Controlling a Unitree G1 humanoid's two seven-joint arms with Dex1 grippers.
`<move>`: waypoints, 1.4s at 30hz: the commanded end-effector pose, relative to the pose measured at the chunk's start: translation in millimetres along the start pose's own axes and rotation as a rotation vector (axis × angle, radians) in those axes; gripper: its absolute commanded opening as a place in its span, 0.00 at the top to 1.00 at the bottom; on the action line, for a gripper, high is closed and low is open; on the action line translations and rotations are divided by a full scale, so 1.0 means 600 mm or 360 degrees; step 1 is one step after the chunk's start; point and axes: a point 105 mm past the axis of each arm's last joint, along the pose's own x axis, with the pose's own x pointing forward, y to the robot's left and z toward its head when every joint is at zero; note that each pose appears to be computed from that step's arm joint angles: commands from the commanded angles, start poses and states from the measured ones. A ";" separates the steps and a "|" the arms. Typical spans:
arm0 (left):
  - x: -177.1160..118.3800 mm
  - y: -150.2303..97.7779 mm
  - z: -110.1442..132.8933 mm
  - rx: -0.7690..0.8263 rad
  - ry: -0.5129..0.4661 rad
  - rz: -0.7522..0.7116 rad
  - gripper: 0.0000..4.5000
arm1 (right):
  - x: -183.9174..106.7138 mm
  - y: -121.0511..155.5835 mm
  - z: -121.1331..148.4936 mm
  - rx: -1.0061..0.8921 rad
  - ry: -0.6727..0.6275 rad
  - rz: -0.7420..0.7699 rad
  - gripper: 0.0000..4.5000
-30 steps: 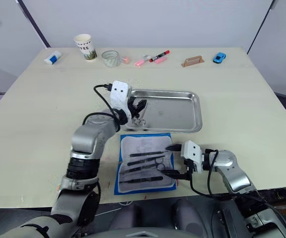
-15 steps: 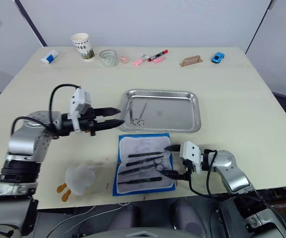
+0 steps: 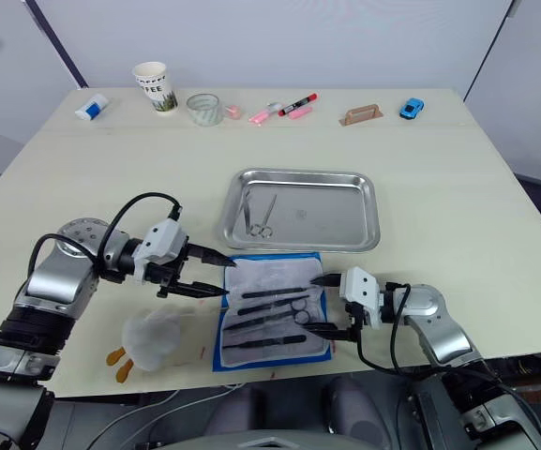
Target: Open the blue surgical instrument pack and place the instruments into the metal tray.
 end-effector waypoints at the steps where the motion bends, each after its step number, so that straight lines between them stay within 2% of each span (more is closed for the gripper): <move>1: 0.011 -0.010 -0.003 0.0057 -0.0006 -0.0067 0.44 | -0.017 0.055 -0.136 0.0385 0.0443 0.0037 0.00; 6: 0.031 -0.013 -0.017 0.0059 -0.0018 -0.0078 0.44 | -0.015 0.054 -0.134 0.0401 0.0405 0.0021 0.00; 15: 0.047 0.000 -0.010 0.0045 -0.0053 -0.0038 0.44 | -0.011 0.059 -0.137 0.0432 0.0354 0.0008 0.00; 19: 0.045 0.002 -0.012 0.0034 -0.0039 -0.0033 0.65 | -0.011 0.059 -0.137 0.0430 0.0353 0.0010 0.00; 20: 0.045 0.003 -0.013 0.0033 -0.0034 -0.0027 0.81 | -0.011 0.059 -0.137 0.0430 0.0350 0.0007 0.00; 22: 0.044 0.004 -0.017 0.0026 -0.0027 -0.0022 0.89 | -0.010 0.057 -0.134 0.0435 0.0321 -0.0006 0.00; 23: 0.044 0.004 -0.018 0.0023 -0.0024 -0.0019 0.99 | -0.009 0.056 -0.132 0.0442 0.0302 -0.0017 0.00; 33: 0.048 -0.004 -0.031 0.0008 -0.0009 -0.0021 0.99 | -0.004 0.066 -0.123 0.0526 0.0172 -0.0090 0.00; 42: 0.052 -0.002 -0.034 -0.0014 -0.0032 0.0028 0.99 | -0.004 0.081 -0.125 0.0484 0.0195 -0.0029 0.00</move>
